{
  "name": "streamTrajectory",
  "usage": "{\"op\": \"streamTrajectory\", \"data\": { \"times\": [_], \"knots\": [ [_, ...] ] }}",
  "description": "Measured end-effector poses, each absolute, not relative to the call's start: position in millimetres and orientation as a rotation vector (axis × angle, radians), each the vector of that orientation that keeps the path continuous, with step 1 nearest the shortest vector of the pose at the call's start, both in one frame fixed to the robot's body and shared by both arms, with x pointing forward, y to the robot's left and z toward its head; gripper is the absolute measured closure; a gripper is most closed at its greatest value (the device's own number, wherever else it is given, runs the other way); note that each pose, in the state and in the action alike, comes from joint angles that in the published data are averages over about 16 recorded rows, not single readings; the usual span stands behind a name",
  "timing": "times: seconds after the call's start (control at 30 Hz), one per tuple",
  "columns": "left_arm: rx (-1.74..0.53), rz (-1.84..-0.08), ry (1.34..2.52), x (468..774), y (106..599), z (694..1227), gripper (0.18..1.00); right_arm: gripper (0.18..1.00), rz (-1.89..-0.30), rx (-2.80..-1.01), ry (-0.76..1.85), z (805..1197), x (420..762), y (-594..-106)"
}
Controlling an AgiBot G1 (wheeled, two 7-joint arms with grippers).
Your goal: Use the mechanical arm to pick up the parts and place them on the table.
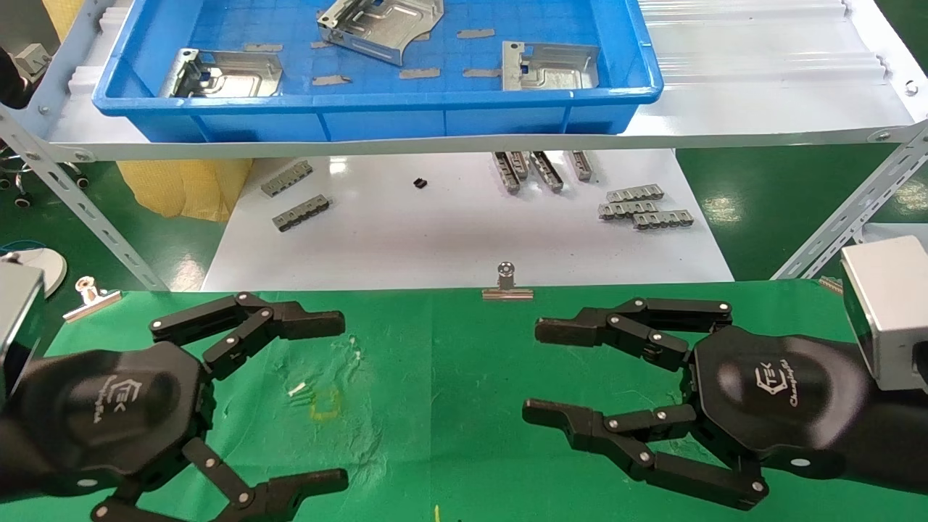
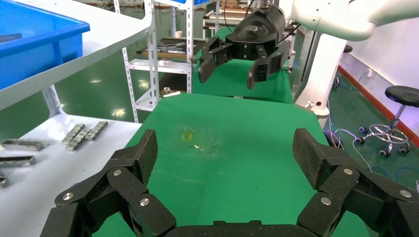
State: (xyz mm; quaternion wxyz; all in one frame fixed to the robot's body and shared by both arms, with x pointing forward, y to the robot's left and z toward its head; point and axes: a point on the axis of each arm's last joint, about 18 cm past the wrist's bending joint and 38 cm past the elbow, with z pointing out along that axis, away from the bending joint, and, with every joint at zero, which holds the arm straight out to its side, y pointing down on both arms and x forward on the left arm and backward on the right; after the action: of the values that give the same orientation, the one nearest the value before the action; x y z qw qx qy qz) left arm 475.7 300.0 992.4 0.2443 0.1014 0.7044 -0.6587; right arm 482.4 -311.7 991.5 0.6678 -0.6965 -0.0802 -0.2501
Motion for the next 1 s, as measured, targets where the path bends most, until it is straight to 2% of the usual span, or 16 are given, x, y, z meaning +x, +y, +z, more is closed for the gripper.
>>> {"op": "streamTrajectory", "data": {
  "times": [0.47, 0.67, 1.0],
  "knots": [
    [0.277, -1.799, 1.924, 475.7, 300.0, 992.4, 0.183, 0.838, -0.564, -1.571, -0.181, 991.5, 482.4, -311.7],
    [0.277, -1.799, 1.924, 475.7, 300.0, 992.3, 0.183, 0.919, -0.564, -1.571, -0.181, 991.5, 482.4, -311.7],
    [0.301, -1.778, 1.901, 479.3, 297.8, 1003.6, 0.183, 0.978, -0.564, -1.571, -0.181, 991.5, 482.4, -311.7]
  ]
}}
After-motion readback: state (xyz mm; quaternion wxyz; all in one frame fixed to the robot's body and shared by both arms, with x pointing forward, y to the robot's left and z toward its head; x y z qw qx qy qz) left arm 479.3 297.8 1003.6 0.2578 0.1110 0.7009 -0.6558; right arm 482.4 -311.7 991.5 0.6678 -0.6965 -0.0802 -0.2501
